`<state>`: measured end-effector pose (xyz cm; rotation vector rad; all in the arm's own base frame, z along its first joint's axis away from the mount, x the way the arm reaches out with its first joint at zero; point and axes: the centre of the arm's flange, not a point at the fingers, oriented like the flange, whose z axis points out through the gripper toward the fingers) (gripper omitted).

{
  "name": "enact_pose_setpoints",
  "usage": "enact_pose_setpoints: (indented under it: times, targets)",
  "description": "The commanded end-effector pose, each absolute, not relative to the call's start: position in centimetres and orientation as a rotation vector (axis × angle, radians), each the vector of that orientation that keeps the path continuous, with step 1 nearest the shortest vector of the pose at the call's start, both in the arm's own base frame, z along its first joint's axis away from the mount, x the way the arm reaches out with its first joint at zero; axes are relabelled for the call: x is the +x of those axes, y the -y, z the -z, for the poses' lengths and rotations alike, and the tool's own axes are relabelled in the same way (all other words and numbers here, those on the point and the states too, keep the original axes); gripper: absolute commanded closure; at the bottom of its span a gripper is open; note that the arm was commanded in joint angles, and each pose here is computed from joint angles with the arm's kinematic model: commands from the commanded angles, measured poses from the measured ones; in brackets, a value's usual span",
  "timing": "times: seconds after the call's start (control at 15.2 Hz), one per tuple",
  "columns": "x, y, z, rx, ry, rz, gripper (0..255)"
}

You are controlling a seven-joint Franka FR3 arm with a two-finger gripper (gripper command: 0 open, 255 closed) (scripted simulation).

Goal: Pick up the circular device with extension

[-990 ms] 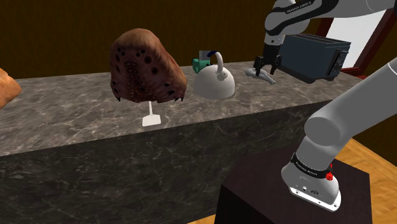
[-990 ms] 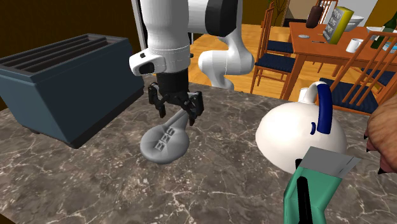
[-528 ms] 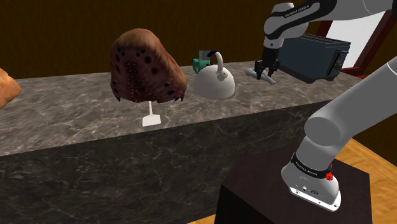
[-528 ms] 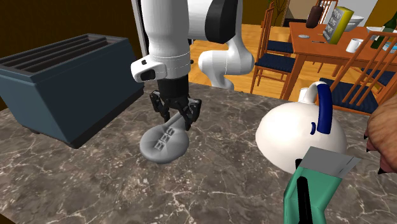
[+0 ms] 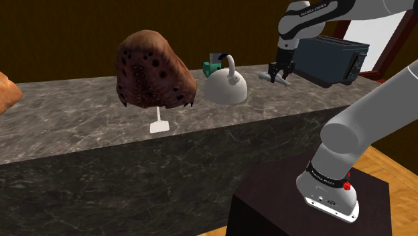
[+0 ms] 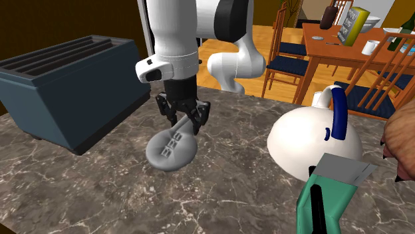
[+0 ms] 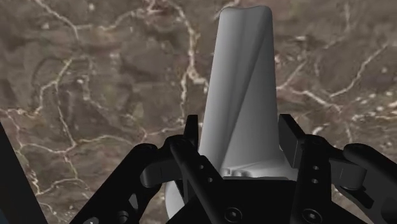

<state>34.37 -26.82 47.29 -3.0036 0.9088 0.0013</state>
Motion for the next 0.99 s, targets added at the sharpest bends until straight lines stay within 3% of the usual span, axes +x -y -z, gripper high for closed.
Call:
enact_pose_setpoints:
  times: [0.0, 0.92]
  targets:
    - [34.3, 26.7, -48.2, -3.003, -0.909, -0.002, 255]
    - [34.3, 26.7, -54.6, -3.003, -0.909, -0.002, 255]
